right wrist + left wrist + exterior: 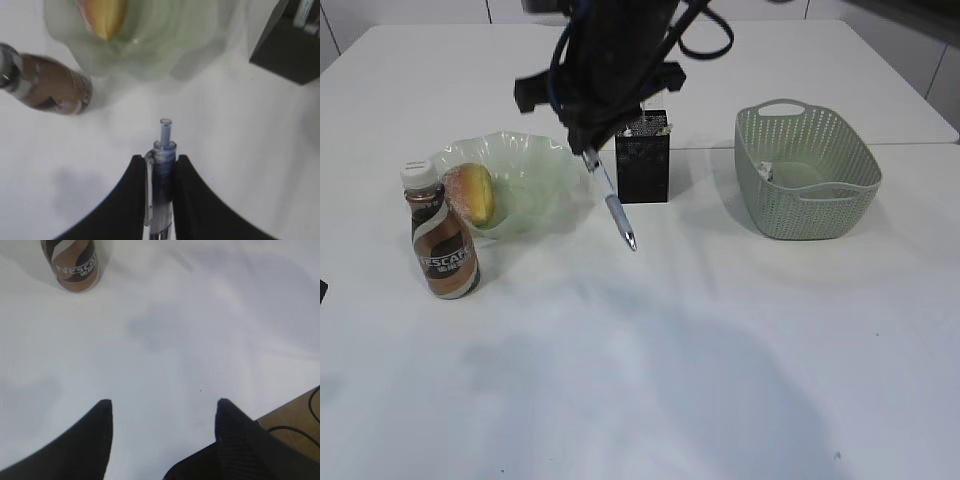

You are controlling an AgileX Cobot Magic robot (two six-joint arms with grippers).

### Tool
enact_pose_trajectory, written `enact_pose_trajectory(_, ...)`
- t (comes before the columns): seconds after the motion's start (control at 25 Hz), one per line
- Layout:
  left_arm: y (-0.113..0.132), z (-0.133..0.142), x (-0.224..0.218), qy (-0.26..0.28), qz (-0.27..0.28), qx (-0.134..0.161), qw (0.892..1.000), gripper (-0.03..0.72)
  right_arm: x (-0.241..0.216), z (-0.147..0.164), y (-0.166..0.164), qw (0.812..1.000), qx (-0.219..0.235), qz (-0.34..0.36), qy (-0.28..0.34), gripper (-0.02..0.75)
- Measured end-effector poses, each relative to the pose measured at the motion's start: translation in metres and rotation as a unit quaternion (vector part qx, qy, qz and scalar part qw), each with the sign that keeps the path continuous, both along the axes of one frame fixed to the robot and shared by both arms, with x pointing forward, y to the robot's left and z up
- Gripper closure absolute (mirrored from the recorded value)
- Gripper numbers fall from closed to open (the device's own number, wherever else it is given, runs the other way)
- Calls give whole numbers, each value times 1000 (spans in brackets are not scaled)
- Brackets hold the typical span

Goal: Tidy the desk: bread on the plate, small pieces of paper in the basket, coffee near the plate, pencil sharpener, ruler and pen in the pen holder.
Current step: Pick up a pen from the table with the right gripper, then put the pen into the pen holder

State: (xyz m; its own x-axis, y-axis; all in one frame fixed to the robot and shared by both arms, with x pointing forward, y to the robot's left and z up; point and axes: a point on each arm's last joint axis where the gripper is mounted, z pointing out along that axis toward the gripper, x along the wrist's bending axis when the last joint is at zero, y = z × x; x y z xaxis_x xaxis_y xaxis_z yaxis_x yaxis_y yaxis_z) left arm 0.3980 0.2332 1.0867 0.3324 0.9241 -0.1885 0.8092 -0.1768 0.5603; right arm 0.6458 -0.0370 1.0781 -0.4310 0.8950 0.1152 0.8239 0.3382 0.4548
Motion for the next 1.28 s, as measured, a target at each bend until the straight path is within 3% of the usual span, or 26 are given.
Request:
enact_pose_trajectory(0.24, 0, 0, 0, 0, 0, 0, 1000, 233, 7, 53, -14, 995, 36, -14, -94, 624)
enact_pose_trajectory(0.6, 0, 0, 0, 0, 0, 0, 1000, 232, 33, 77, -46, 979, 53, -56, -189, 625)
enact_pose_trajectory(0.8, 0, 0, 0, 0, 0, 0, 1000, 232, 53, 92, -58, 947, 87, -72, -301, 625)
enact_pose_trajectory(1.04, 0, 0, 0, 0, 0, 0, 1000, 232, 78, 69, -48, 927, 102, -66, -354, 627)
enact_pose_trajectory(1.16, 0, 0, 0, 0, 0, 0, 1000, 232, 94, 42, -43, 922, 81, -56, -375, 629)
enact_pose_trajectory(1.24, 0, 0, 0, -2, 0, -1, 1000, 233, 95, 44, -42, 918, 86, -56, -384, 631)
enact_pose_trajectory(1.28, 0, 0, 1, -3, 1, -1, 1000, 232, 104, 26, -42, 918, 67, -50, -387, 631)
